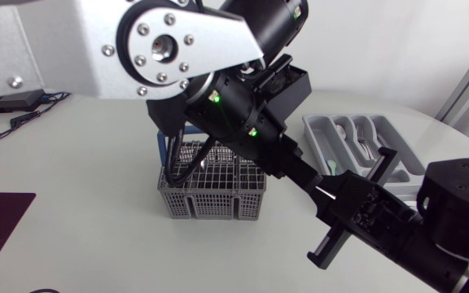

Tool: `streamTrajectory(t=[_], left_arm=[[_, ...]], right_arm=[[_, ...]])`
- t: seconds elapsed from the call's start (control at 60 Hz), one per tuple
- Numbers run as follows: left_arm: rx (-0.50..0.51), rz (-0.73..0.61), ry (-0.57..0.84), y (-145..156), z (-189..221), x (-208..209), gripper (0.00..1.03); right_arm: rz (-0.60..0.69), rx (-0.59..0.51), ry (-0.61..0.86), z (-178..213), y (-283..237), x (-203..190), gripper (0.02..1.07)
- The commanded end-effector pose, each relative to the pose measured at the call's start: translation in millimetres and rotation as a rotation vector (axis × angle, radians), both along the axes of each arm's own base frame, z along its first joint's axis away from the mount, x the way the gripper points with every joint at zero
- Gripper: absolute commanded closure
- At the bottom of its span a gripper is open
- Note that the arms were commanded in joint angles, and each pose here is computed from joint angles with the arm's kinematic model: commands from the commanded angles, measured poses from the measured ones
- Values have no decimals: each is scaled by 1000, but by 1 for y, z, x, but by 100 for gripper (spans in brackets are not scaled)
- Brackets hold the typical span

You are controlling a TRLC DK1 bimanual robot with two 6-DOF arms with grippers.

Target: Unload the cutlery basket into the drawer organizer.

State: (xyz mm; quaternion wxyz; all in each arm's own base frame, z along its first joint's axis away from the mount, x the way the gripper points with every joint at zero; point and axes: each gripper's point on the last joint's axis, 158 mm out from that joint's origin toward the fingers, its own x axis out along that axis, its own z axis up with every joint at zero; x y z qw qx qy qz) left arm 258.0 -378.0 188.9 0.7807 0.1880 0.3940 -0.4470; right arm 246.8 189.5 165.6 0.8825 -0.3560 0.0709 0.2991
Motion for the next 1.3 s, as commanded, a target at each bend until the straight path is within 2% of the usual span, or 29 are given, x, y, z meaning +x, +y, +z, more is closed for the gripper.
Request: streamTrajectory(t=[0.0,0.183,0.333,0.417,0.6,0.85,0.933,0.967,1.067,1.283], left_arm=[[-47,20,-19,-2,21,6,38],[-87,83,-73,19,49,26,17],[-98,152,-129,52,71,46,17],[-69,200,-161,80,72,57,17],[-42,259,-187,119,64,67,17],[44,252,-166,142,18,70,17],[115,172,-191,143,-5,65,17],[126,185,-211,147,-8,71,17],[156,202,-151,153,-21,71,17],[129,322,22,150,-50,51,18]], right_arm=[[12,-26,11,-9,-1,-5,101],[29,-30,27,-10,-6,-13,101],[55,-44,39,-15,-12,-20,101],[71,-46,66,-19,-20,-23,101],[96,-46,103,-29,-35,-25,101],[116,-80,157,-46,-71,-25,101],[117,-92,172,-51,-80,-24,101],[110,-99,180,-54,-85,-23,101],[127,-127,207,-64,-93,-27,101],[166,-180,246,-74,-113,-24,101]])
